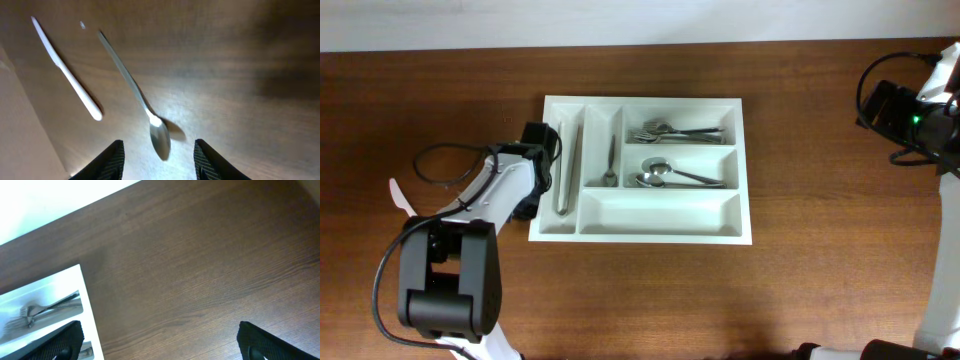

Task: Pack container
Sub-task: 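Grasp the metal spoon with the left gripper and lift it, then carry the spoon with the left gripper over the tray's left side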

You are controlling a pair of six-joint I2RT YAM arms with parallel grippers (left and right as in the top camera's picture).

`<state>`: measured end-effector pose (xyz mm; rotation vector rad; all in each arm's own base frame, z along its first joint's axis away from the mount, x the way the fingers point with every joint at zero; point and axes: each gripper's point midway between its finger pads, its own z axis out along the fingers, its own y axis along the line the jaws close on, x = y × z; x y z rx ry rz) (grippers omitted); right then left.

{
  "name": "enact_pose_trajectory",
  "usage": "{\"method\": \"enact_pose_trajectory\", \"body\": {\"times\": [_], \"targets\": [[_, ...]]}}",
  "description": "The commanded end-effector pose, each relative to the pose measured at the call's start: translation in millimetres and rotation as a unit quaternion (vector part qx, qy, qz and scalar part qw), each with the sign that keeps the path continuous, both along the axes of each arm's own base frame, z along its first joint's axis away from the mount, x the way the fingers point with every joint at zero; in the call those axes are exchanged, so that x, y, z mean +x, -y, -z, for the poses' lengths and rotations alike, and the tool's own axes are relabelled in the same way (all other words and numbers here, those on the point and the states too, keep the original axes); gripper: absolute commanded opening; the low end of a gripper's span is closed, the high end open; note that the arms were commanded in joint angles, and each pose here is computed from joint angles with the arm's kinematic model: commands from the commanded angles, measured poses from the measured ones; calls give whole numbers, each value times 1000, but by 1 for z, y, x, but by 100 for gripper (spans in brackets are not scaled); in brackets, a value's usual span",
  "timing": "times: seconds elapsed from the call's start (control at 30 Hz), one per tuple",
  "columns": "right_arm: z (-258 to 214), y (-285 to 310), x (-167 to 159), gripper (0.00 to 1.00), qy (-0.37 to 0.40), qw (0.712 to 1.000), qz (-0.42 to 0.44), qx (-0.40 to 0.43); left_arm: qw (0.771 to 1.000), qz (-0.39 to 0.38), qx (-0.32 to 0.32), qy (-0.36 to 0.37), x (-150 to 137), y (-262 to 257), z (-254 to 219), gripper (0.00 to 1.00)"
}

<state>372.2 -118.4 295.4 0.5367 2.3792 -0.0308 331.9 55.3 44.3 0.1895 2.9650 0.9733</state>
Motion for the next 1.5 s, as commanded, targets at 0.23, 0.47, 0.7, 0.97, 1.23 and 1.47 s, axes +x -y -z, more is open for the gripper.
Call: {"method": "enact_pose_trajectory", "body": {"times": [0.23, 0.47, 0.7, 0.97, 1.23, 1.47], "targets": [[1, 1, -1, 99, 0, 1000, 4, 5, 998, -54, 12, -12, -37, -9, 12, 47], [1, 1, -1, 99, 0, 1000, 4, 5, 997, -68, 36, -10, -46, -19, 15, 47], [1, 1, -1, 99, 0, 1000, 4, 5, 995, -96, 33, -6, -53, -34, 23, 47], [1, 1, -1, 99, 0, 1000, 4, 5, 996, -93, 9, 3, -46, -40, 32, 41], [1, 1, -1, 99, 0, 1000, 4, 5, 997, -76, 0, 20, -33, -38, 34, 34], [1, 1, -1, 99, 0, 1000, 4, 5, 997, -75, -2, 21, -32, -38, 36, 32]]}}
